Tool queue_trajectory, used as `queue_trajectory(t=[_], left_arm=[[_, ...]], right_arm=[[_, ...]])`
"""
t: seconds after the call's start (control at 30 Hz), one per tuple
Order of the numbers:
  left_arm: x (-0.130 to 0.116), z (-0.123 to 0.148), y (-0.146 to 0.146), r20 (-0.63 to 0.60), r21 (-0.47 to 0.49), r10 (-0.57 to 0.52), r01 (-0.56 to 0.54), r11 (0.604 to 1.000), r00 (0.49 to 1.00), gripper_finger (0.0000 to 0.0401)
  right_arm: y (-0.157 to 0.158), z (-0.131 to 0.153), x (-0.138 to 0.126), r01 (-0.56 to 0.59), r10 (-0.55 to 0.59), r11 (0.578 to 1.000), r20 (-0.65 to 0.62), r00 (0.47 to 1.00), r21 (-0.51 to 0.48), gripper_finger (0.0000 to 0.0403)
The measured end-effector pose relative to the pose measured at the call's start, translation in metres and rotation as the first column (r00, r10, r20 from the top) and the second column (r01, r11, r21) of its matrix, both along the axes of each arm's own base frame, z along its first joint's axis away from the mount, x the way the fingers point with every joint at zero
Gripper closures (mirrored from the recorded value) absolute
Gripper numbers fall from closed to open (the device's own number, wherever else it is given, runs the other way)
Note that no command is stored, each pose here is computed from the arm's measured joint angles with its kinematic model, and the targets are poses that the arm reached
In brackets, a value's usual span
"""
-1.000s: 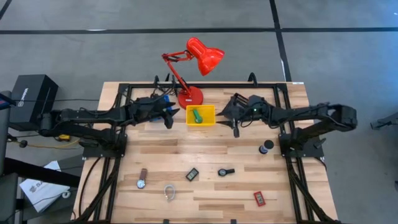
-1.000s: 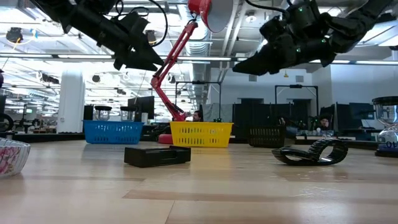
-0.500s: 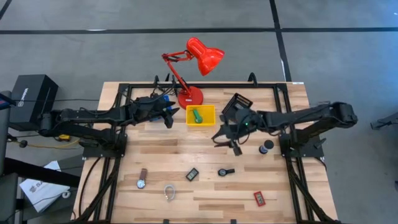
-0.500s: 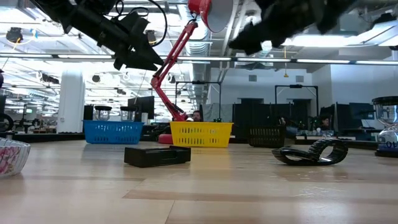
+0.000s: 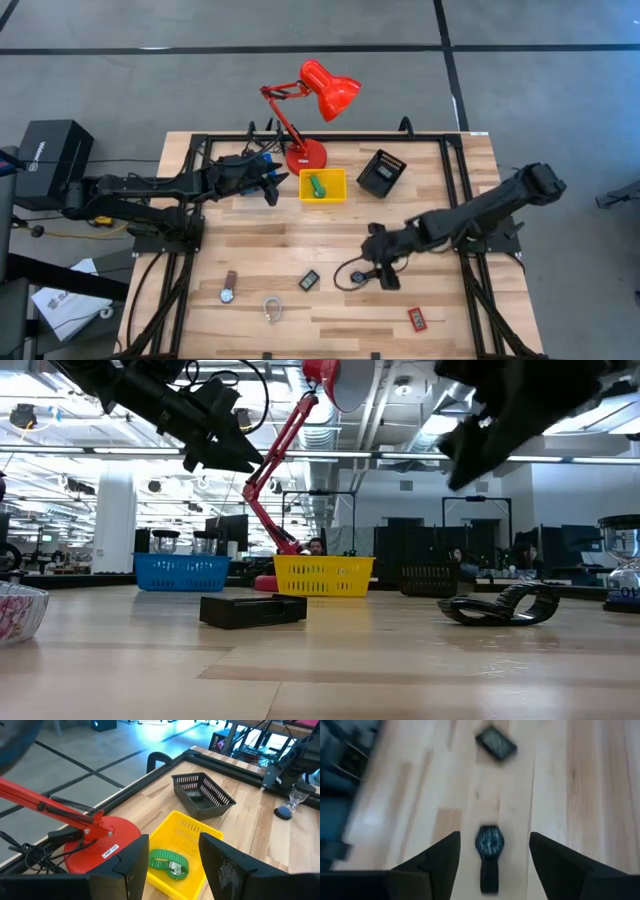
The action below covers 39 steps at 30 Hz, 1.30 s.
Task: Pick & Place Office items
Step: Put the black wrist watch into the yellow bin
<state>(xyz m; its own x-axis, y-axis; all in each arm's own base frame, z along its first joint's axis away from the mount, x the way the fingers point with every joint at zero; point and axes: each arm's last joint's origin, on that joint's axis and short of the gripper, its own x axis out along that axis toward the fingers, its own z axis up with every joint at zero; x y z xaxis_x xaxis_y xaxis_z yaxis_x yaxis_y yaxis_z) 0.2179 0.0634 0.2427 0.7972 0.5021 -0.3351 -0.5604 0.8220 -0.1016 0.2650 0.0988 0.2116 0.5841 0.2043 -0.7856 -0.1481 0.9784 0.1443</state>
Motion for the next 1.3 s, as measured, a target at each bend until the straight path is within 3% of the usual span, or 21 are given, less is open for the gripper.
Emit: queue_trajectory(t=[0.33, 0.53, 0.8, 1.3], left_arm=[[0.000, 0.001, 0.000, 0.008, 0.002, 0.000, 0.000, 1.000, 1.000, 0.0234], [0.001, 0.002, 0.000, 0.019, 0.005, 0.000, 0.000, 1.000, 1.000, 0.0234], [0.001, 0.002, 0.000, 0.023, 0.008, 0.000, 0.000, 1.000, 1.000, 0.0234], [0.001, 0.002, 0.000, 0.023, 0.008, -0.001, 0.000, 1.000, 1.000, 0.0234]], right_arm=[[0.025, -0.055, 0.006, 0.076, -0.081, 0.997, -0.215, 0.973, -0.028, 0.0177], [0.014, -0.067, 0.006, 0.102, -0.124, 0.991, -0.295, 0.947, -0.088, 0.0178], [0.012, -0.075, 0.007, 0.101, -0.124, 0.991, -0.333, 0.935, -0.085, 0.0184], [0.001, -0.068, 0.014, 0.125, -0.125, 0.992, -0.313, 0.941, -0.021, 0.0331]])
